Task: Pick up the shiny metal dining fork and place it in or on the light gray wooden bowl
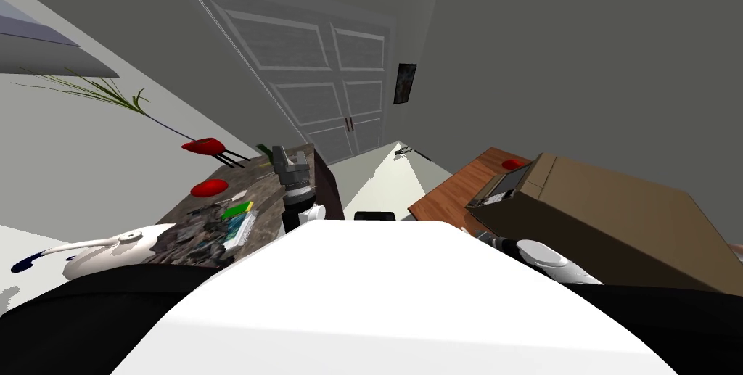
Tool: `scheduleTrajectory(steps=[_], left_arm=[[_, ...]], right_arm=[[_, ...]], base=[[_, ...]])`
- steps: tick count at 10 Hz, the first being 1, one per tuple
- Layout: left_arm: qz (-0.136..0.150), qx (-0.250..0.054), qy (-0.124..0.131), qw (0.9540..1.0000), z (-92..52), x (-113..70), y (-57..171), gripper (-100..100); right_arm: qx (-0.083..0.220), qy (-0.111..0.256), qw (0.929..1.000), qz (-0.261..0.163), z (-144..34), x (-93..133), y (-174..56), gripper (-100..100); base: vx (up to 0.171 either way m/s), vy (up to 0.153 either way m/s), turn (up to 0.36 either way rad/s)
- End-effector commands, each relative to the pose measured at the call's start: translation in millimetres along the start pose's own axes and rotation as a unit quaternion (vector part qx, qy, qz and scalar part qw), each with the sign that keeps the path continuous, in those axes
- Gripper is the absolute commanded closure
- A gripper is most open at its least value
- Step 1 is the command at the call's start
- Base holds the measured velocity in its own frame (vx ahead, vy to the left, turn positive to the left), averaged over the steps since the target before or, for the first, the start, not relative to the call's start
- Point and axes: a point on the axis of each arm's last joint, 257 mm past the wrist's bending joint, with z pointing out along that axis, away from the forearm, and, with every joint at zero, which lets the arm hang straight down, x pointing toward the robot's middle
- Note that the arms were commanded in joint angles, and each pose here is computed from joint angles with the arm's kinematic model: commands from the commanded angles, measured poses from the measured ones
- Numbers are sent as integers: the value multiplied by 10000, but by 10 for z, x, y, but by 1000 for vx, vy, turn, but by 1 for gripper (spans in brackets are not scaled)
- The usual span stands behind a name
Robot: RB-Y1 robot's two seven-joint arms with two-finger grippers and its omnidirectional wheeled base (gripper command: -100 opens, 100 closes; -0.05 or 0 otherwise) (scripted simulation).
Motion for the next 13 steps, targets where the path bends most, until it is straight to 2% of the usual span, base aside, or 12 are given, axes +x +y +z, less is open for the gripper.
scheduleTrajectory(steps=[1, 3, 4, 7, 8, 10, 12, 13], left_arm=[[0, 0, 0, 10000, 0, 0, 0, 0], [0, 0, 0, 10000, 0, 0, 0, 0], [0, 0, 0, 10000, 0, 0, 0, 0], [0, 0, 0, 10000, 0, 0, 0, 0], [0, 0, 0, 10000, 0, 0, 0, 0], [0, 0, 0, 10000, 0, 0, 0, 0], [0, 0, 0, 10000, 0, 0, 0, 0], [0, 0, 0, 10000, 0, 0, 0, 0]], right_arm=[[7, 24, 10000, 30, 4, -8, -28, -100], [10, 161, 9998, -148, 2, 62, -31, -100], [-40, 36, 9999, 134, 53, -77, -14, -100], [14, 257, 9996, -134, 35, 37, -60, -100], [-39, 135, 9997, 174, 84, -97, -37, -100], [11, 326, 9995, -39, 67, 3, -80, -100], [10, 338, 9994, -50, 71, 7, -75, -100], [10, 345, 9994, -59, 71, 11, -76, 100]], base=[[-13, -3, -46], [-4, 0, 0], [-11, -5, -87], [-7, -2, -12], [-11, -6, -78], [-10, -2, -25], [0, 0, 0], [0, 0, 0]])
